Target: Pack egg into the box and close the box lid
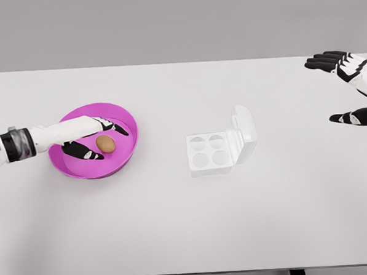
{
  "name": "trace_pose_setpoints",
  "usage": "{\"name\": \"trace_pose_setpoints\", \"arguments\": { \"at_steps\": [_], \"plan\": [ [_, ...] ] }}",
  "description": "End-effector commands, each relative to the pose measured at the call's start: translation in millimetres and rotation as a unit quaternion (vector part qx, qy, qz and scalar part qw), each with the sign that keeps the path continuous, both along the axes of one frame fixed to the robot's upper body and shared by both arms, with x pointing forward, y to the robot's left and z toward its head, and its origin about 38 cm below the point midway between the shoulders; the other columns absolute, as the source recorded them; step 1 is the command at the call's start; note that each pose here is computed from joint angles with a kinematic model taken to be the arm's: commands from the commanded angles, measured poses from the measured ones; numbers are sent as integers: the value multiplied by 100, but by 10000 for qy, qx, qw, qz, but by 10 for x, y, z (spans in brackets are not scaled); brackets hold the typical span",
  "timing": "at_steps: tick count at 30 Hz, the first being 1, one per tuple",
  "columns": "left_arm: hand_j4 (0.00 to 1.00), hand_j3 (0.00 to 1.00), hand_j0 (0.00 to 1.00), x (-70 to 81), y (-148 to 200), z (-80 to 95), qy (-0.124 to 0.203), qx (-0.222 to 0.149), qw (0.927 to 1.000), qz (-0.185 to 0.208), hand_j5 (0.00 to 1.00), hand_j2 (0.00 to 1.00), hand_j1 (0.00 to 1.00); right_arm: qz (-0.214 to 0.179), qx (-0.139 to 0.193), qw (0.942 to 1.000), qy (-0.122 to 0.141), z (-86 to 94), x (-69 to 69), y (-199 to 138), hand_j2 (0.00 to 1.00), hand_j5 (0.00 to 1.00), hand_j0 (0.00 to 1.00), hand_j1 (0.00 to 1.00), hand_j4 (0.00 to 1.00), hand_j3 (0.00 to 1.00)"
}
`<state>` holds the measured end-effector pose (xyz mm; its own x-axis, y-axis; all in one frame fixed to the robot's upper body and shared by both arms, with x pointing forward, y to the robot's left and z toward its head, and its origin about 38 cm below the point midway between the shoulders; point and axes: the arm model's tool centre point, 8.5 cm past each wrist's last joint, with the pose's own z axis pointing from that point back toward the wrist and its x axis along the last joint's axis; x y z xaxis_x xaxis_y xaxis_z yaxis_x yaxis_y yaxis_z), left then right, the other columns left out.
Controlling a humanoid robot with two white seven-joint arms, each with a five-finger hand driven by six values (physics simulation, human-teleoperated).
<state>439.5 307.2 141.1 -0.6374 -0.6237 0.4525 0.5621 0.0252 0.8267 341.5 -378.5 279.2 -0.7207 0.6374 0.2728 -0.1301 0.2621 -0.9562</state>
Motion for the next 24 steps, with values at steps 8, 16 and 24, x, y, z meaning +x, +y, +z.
{"name": "trace_pose_setpoints", "arguments": {
  "at_steps": [8, 16, 24],
  "plan": [
    [79, 79, 79, 49, 7, -91, 69, 79, 9999, 108, 79, 79, 79, 11, 4, 10000, -36, 52, 9, -9, 100, 100, 100, 100, 100, 100],
    [72, 72, 72, 49, 13, -88, 70, 78, 9999, 113, 72, 72, 72, 176, 51, 9998, 92, 210, -55, -119, 100, 100, 100, 100, 100, 100],
    [64, 64, 64, 43, 11, -98, 84, 74, 9999, 110, 64, 64, 64, 333, -162, 9982, 465, -12, -55, -14, 100, 100, 100, 100, 100, 100]
  ]
}}
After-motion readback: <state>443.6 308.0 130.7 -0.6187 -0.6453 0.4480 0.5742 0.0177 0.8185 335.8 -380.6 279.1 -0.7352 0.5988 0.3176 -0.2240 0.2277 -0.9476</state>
